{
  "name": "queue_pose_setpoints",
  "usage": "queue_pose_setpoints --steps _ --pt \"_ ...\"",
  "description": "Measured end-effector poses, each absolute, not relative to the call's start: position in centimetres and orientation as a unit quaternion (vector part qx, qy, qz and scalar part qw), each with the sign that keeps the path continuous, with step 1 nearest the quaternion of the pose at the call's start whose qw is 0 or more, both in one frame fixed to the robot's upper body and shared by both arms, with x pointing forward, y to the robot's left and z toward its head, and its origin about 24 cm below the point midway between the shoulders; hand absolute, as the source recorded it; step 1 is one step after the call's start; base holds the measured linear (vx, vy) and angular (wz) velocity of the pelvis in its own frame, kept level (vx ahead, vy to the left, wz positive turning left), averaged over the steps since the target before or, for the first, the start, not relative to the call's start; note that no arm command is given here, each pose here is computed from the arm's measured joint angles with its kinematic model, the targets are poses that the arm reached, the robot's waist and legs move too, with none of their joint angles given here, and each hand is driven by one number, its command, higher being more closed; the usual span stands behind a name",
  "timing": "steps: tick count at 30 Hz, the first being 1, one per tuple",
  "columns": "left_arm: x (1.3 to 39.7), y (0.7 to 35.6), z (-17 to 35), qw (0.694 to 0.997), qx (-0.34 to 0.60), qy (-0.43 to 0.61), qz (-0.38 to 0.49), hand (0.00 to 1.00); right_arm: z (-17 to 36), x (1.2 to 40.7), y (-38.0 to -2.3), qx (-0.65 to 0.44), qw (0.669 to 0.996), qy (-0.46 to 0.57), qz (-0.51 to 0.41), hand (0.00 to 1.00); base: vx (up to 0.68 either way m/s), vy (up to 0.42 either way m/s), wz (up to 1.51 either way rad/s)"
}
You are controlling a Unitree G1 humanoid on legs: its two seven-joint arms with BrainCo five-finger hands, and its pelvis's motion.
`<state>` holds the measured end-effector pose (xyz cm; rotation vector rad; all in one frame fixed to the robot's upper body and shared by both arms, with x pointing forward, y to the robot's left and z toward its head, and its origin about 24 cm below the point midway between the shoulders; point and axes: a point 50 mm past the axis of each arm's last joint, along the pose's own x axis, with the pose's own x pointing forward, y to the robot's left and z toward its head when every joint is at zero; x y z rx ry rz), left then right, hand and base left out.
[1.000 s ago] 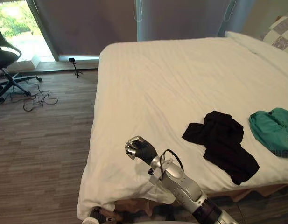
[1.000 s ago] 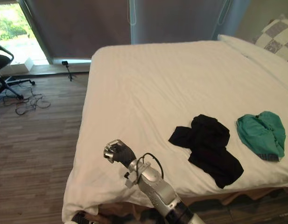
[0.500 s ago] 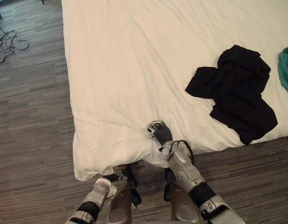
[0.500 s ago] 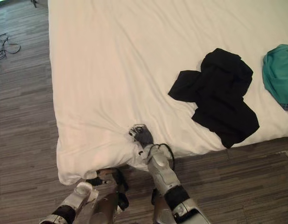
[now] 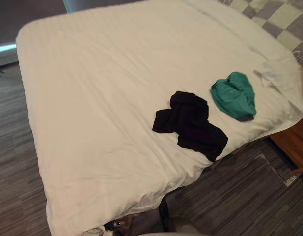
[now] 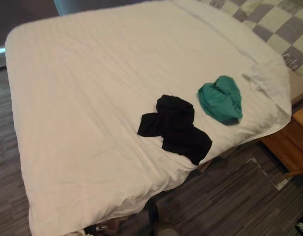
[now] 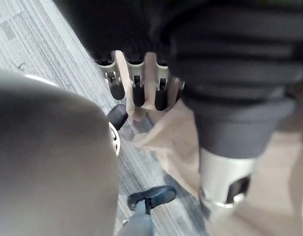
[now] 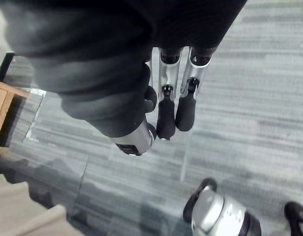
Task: Tidy the bed and pick cloth on bed and put in laundry
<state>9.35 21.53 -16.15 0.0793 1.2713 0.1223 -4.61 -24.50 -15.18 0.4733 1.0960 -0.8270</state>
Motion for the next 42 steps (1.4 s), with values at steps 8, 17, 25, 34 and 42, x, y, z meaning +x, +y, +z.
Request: queue_pose_setpoints --steps 8,17,25,34,42 --pt "9.9 22.2 -15.5 0.84 -0.019 0.52 0.152 0.0 -15.2 4.1 -23.8 0.17 0.854 0.434 -0.229 0.0 -0.25 -0.002 -0.91" --pt "11.0 19.0 -15.4 0.866 0.038 0.496 0.049 0.0 -14.0 6.6 -24.0 0.074 0.906 0.377 -0.18 0.0 -0.18 0.006 -1.81" --pt "11.2 17.0 -15.5 0.876 0.036 0.48 0.027 0.0 -13.5 10.7 -22.0 0.065 0.928 0.338 -0.14 0.0 0.0 -0.201 -0.97" --pt "10.5 19.1 -15.6 0.866 0.073 0.492 0.057 0.0 -14.4 9.1 -22.4 0.033 0.911 0.394 -0.113 0.0 -0.07 -0.143 -0.8" --pt "9.9 19.7 -15.7 0.864 0.05 0.495 0.081 0.0 -14.8 7.3 -24.0 -0.008 0.891 0.445 -0.092 0.0 0.02 0.024 -0.28"
